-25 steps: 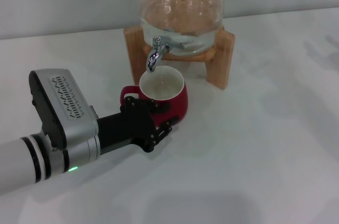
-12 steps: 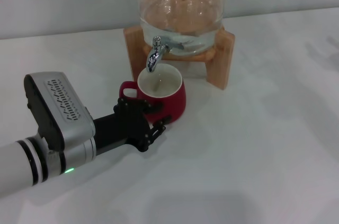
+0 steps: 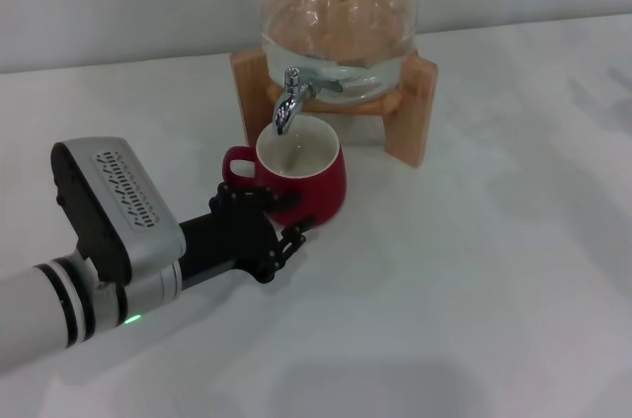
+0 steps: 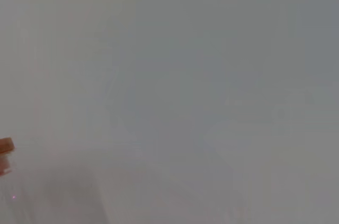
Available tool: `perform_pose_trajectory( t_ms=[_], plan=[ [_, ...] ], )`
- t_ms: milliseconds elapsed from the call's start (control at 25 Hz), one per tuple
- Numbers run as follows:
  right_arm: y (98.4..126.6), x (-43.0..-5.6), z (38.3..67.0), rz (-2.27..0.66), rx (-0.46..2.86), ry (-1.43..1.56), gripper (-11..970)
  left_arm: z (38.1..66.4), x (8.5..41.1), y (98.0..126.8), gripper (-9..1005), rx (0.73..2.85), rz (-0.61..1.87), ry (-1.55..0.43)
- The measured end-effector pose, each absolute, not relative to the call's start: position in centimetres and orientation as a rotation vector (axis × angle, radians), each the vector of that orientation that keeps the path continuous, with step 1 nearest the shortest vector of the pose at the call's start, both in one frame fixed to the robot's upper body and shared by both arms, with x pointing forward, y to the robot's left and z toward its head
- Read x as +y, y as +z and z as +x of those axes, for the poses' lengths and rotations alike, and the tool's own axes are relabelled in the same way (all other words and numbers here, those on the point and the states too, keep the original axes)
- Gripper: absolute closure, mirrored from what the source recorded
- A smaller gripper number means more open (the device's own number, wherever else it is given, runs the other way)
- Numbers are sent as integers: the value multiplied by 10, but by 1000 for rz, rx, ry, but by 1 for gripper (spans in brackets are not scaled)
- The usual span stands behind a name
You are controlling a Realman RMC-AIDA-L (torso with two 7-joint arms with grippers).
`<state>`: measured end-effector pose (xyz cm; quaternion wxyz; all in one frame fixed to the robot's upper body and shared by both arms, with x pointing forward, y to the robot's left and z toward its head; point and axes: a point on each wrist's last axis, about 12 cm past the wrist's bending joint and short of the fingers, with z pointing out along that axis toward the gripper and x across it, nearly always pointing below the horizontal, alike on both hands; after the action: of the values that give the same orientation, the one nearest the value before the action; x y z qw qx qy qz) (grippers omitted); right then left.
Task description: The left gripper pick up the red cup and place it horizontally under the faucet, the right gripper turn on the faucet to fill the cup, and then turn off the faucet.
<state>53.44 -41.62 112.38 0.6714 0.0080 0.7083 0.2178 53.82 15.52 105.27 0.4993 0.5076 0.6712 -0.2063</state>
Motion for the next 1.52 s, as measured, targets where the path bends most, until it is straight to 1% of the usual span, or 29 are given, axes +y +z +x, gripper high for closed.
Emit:
perform_pose_trajectory(
  t_ms=[160, 400, 680, 880, 1160, 1360, 1520],
  plan=[
    [1124, -416, 534, 17, 1595, 491, 177, 537, 153, 1055, 704, 1606, 1235, -515],
    [1123, -418, 532, 21, 1597, 486, 177, 534, 150, 1064, 704, 1548, 1209, -589],
    [1123, -419, 531, 25, 1598, 484, 177, 532, 149, 1073, 703, 1507, 1191, -586],
    [1122, -419, 531, 24, 1600, 483, 177, 530, 159, 1081, 703, 1512, 1101, -580],
    [1122, -420, 531, 26, 1600, 480, 177, 527, 182, 1092, 681, 1569, 920, -607],
    [1122, -420, 530, 25, 1603, 483, 177, 524, 213, 1095, 456, 1641, 732, -612],
    [1121, -421, 527, 20, 1606, 488, 177, 523, 244, 1096, 438, 1730, 553, -636]
  ],
)
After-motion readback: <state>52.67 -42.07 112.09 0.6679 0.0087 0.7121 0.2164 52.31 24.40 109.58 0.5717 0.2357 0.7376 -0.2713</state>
